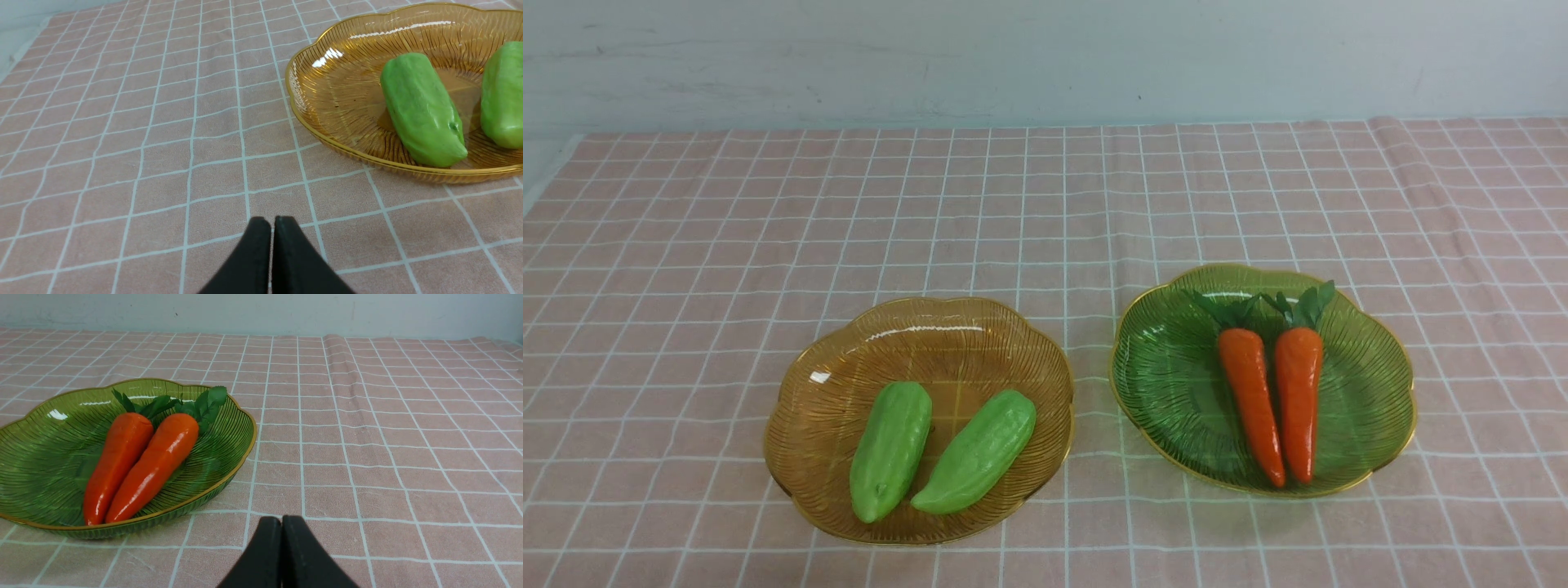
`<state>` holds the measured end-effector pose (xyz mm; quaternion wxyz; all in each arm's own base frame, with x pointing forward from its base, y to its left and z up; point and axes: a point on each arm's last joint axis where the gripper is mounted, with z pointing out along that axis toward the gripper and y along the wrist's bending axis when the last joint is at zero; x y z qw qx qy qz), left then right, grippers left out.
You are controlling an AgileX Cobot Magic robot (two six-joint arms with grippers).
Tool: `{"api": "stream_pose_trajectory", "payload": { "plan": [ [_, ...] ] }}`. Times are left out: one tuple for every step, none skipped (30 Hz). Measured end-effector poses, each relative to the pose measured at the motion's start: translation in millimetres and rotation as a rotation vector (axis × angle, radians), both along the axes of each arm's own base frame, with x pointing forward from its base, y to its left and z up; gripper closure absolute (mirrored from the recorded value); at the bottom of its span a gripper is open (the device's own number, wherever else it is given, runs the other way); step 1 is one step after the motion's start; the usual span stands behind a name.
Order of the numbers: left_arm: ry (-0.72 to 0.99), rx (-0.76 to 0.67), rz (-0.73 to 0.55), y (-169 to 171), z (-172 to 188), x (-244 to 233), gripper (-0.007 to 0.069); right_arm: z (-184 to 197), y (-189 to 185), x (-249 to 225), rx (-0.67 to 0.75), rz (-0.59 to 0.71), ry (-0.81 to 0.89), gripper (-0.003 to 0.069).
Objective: Put different types of vegetables on the plate.
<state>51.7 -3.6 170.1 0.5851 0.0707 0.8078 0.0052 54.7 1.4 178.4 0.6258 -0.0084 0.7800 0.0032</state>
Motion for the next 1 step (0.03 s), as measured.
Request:
{"api": "stream_pose_trajectory", "payload": {
  "plan": [
    [0.0,0.0,0.0,0.0,0.0,0.0,0.0629,0.0,0.0,0.0,0.0,0.0,0.0,0.0674]
  ]
}}
